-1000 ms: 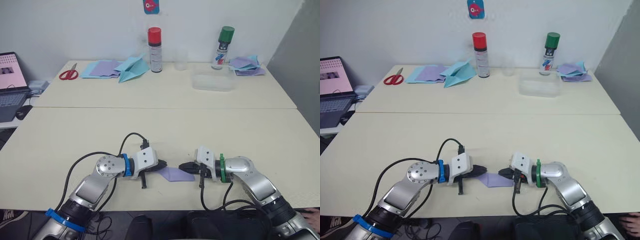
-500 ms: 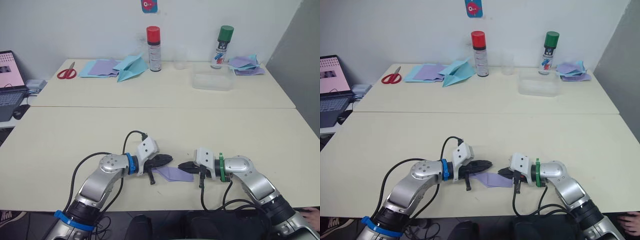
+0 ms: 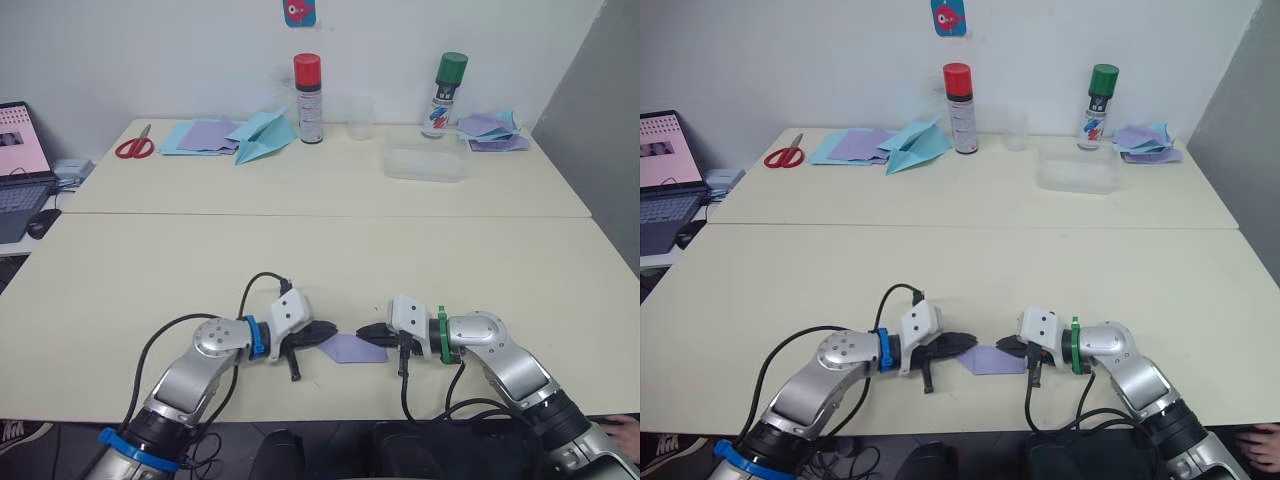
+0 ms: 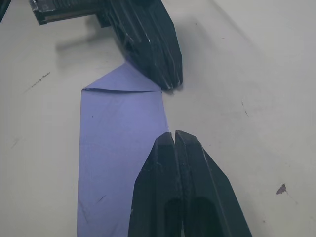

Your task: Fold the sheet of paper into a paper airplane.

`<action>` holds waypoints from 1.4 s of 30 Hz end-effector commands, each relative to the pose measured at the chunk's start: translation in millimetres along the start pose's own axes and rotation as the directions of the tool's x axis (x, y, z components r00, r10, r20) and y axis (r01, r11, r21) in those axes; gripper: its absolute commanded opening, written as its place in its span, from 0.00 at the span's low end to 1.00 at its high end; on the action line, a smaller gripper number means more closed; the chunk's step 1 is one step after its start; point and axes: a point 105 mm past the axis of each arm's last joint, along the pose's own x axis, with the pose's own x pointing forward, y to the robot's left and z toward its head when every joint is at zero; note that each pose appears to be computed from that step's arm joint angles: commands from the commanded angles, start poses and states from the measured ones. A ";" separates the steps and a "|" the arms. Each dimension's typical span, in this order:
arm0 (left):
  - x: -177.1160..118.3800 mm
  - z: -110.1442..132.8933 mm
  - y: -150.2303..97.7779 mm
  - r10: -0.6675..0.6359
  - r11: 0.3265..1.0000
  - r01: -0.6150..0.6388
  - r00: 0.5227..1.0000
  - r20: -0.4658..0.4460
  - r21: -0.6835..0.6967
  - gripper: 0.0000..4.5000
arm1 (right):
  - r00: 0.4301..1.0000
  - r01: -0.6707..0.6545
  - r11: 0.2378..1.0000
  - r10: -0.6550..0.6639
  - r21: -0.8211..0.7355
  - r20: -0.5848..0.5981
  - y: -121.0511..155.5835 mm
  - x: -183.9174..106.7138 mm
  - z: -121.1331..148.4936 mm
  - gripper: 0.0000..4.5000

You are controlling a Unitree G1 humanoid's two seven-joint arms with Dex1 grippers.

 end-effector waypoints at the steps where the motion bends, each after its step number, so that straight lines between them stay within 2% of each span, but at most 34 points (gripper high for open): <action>1: -24.0 -52.9 1.3 0.045 0.993 -0.064 0.984 -0.173 -0.102 0.00 | 0.996 -0.007 0.999 0.011 0.042 -0.091 3.3 -3.9 -22.9 0.02; 7: -40.7 -61.8 -2.4 0.062 0.991 -0.084 0.978 -0.200 -0.104 0.00 | 0.996 -0.015 0.999 0.018 0.039 -0.092 2.7 -4.6 -23.2 0.02; 10: -40.8 -56.9 -2.9 0.068 0.990 -0.088 0.982 -0.177 -0.107 0.00 | 0.998 -0.012 0.999 0.014 0.035 -0.068 -1.2 -5.9 -18.6 0.02; 14: -32.7 -43.7 -1.7 0.072 0.989 -0.085 0.991 -0.114 -0.117 0.00 | 0.993 0.011 0.999 -0.014 0.030 0.116 -14.0 -14.1 19.9 0.02; 17: -35.0 -23.2 7.7 0.104 0.985 -0.107 0.994 -0.027 -0.134 0.00 | 0.977 0.030 0.999 -0.022 -0.036 0.213 -22.6 -31.6 49.3 0.02; 20: -55.4 3.4 17.4 0.122 0.990 -0.119 0.992 0.040 -0.082 0.00 | 0.972 -0.018 0.994 0.043 -0.108 0.231 -16.7 -53.5 67.3 0.14; 25: -85.6 39.3 27.3 0.183 0.978 -0.191 0.978 0.097 0.081 0.00 | 0.962 -0.136 0.970 0.177 -0.200 0.208 14.1 -69.9 76.0 0.56; 29: -92.7 59.9 11.6 0.144 0.974 -0.164 0.981 0.133 0.157 0.00 | 0.963 -0.192 0.958 0.226 -0.213 0.145 28.3 -68.5 62.4 0.87; 37: -87.2 64.7 -32.6 0.042 0.962 -0.080 0.988 0.146 0.263 0.00 | 0.978 -0.140 0.972 0.165 -0.190 0.125 20.8 -38.5 49.8 0.87; 40: -87.6 67.5 -38.4 0.047 0.965 -0.089 0.984 0.172 0.245 0.00 | 0.975 -0.152 0.968 0.180 -0.201 0.129 21.3 -36.8 49.1 0.73; 42: -87.9 66.9 -40.0 0.048 0.968 -0.088 0.984 0.171 0.234 0.00 | 0.978 -0.148 0.970 0.173 -0.194 0.117 20.0 -35.1 45.3 0.58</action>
